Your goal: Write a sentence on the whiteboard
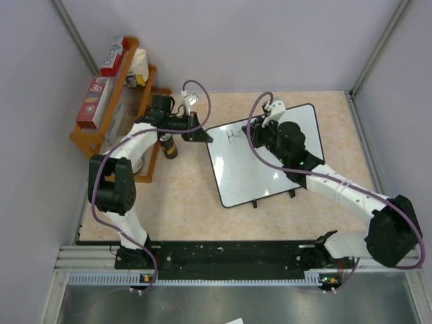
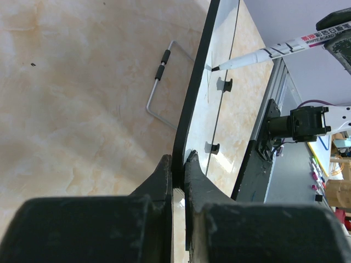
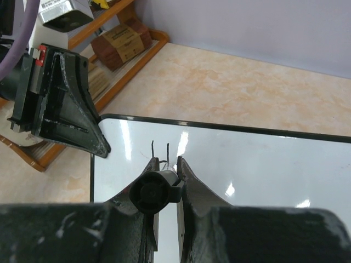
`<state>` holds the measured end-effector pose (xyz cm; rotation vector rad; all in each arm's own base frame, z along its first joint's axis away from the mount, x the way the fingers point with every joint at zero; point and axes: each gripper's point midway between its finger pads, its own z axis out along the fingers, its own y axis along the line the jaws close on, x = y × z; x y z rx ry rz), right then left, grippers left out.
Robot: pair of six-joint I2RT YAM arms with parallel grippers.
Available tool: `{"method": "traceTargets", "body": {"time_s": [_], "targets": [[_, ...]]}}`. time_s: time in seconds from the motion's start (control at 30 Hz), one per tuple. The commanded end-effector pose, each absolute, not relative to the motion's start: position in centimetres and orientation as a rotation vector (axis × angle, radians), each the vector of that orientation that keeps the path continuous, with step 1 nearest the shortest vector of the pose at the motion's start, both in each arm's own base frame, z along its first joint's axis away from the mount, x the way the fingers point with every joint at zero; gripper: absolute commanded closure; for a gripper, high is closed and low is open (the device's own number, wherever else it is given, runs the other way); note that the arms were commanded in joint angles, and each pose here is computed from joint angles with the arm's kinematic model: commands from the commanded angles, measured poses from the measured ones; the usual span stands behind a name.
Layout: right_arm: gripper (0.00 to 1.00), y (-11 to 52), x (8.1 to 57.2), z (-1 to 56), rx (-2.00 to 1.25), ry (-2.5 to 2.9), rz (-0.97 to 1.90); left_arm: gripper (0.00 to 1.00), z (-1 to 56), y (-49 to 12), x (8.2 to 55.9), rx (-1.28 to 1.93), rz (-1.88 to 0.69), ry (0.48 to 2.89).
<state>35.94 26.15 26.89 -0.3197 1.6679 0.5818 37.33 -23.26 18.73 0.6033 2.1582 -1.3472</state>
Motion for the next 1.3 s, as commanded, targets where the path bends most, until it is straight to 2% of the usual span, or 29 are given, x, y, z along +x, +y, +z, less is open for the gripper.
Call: {"method": "traceTargets", "body": {"time_s": [0.0,0.33,0.77,1.27], "targets": [[1.00,25.3,35.3,25.2,-0.337,1.713,0.550,1.00,16.0,-22.8,38.4,0.730,-1.097,2.154],[1.00,25.1,34.3,25.4,-0.346,1.696,0.571,1.00,15.8,-22.8,38.3,0.727,-1.096,2.160],[1.00,25.1,34.4,31.3,-0.277,1.582,0.633,1.00,15.6,-22.9,38.2,0.726,-1.093,2.166],[1.00,24.7,36.3,28.3,-0.224,1.673,0.573,1.00,15.4,-22.8,37.9,0.733,-1.087,2.175]]}}
